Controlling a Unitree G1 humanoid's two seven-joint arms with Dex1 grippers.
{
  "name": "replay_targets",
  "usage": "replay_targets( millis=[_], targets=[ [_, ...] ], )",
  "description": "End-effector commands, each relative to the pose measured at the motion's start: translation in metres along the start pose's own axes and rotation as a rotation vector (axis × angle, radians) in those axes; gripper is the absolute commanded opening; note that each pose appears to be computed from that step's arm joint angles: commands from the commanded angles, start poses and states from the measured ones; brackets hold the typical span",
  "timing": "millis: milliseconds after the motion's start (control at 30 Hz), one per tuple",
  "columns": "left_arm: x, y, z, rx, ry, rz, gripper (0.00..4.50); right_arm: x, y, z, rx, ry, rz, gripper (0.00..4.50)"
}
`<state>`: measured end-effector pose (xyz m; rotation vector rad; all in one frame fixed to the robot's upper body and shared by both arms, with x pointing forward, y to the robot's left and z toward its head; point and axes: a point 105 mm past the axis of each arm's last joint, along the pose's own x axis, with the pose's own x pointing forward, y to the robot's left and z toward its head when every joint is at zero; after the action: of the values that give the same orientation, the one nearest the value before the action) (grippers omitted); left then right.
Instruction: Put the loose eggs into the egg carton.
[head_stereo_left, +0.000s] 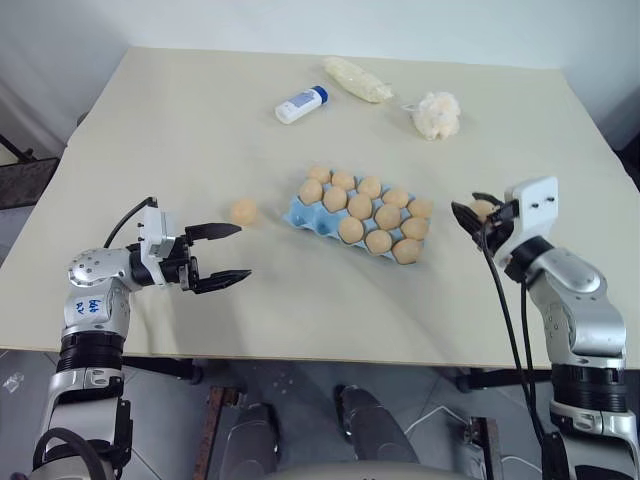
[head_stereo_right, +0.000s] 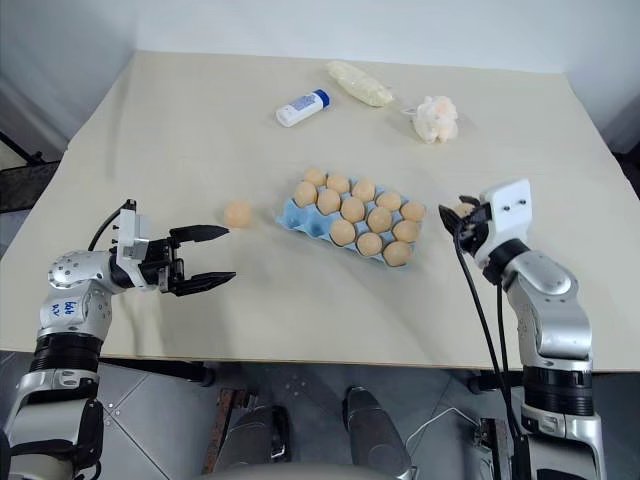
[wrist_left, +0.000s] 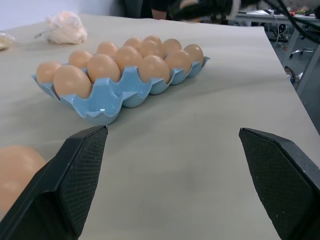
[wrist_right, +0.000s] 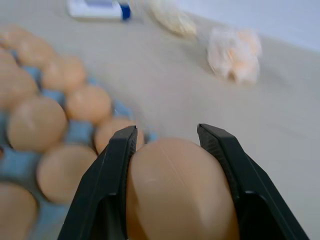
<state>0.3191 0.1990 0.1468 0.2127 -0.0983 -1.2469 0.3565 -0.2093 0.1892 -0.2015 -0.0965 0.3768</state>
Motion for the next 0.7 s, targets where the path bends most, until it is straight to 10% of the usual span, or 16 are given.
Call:
replay_targets(
  millis=[33,700],
  targets=[
    [0.000,0.006,0.011,0.048,-0.016,0.011,4.50,0.012,0.021,0.037,-0.030,-0.096,0.079,1.59],
    [-0.004,0.007,0.019,0.098,-0.120,0.116,4.50,0.079,0.152,0.039,0.048,-0.068,0.445,1.59]
  ],
)
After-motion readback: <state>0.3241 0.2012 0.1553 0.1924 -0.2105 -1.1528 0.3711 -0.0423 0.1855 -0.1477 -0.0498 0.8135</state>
